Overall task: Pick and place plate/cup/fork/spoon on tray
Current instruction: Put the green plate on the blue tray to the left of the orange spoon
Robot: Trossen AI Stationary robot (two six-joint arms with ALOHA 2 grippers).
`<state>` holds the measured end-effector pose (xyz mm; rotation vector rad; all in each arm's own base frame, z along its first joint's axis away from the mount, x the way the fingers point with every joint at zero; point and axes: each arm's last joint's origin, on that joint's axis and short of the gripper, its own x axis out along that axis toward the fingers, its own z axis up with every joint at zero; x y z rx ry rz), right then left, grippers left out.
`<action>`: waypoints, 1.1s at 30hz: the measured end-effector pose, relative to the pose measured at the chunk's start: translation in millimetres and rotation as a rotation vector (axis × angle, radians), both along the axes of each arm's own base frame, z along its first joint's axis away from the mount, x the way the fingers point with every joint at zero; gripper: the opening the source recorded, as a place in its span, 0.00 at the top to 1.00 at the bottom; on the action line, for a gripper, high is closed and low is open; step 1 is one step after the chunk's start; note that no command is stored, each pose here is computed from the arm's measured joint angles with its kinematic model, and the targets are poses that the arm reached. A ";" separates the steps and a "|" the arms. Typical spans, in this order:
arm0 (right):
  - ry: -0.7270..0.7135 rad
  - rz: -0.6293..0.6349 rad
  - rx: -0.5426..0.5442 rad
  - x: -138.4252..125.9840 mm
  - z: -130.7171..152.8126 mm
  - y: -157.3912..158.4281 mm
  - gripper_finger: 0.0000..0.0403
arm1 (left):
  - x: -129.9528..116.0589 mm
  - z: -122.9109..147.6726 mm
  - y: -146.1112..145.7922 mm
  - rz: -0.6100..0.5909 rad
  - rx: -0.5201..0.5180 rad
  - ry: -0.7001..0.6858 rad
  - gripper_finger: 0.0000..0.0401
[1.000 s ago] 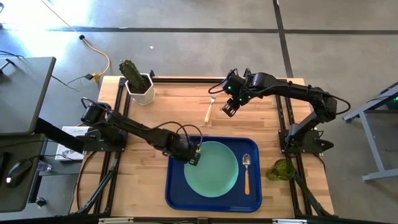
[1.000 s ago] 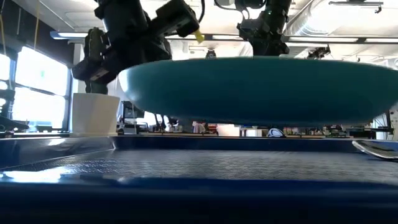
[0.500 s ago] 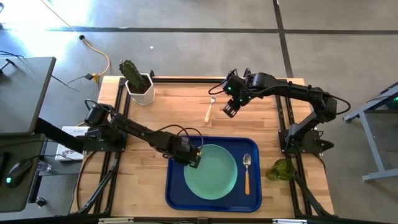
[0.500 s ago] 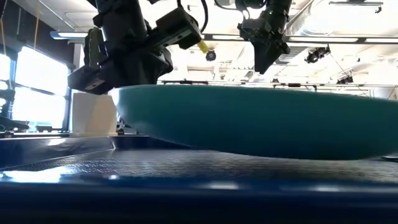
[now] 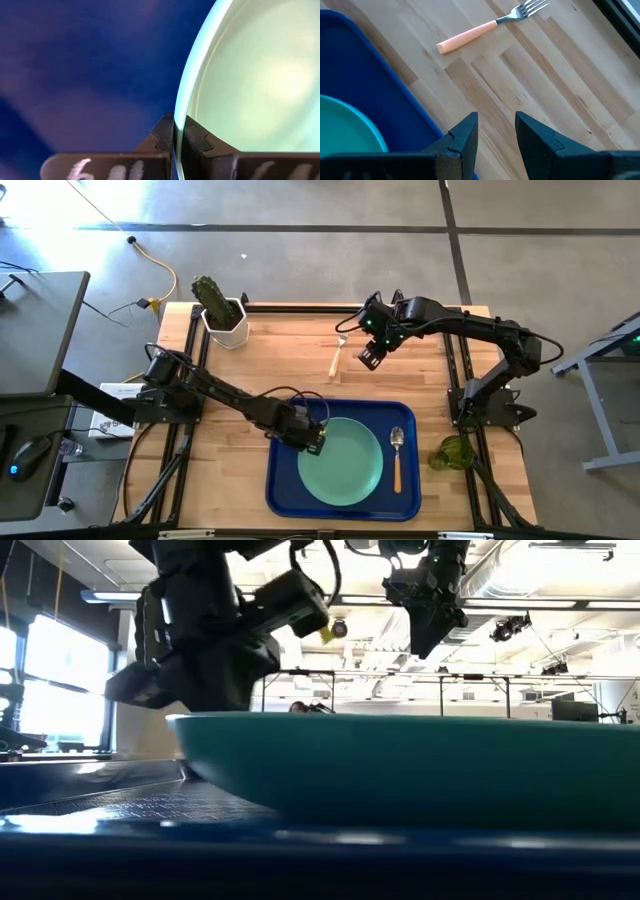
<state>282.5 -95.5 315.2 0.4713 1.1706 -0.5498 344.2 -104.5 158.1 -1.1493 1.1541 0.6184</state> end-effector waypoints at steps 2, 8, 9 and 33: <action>0.001 0.001 0.003 -0.3 0.0 0.2 0.70 | -1.4 -0.9 0.1 -0.006 -0.002 0.018 0.99; 0.004 0.002 0.005 -0.4 -0.2 0.3 0.70 | -1.6 -0.4 0.4 -0.008 -0.001 0.018 0.99; 0.005 0.002 0.004 -0.4 -0.2 0.3 0.70 | -1.6 -0.4 0.3 -0.009 -0.003 0.018 0.98; 0.004 0.002 0.004 -0.5 -0.1 0.3 0.70 | -1.1 -0.9 3.6 -0.039 -0.004 0.020 0.80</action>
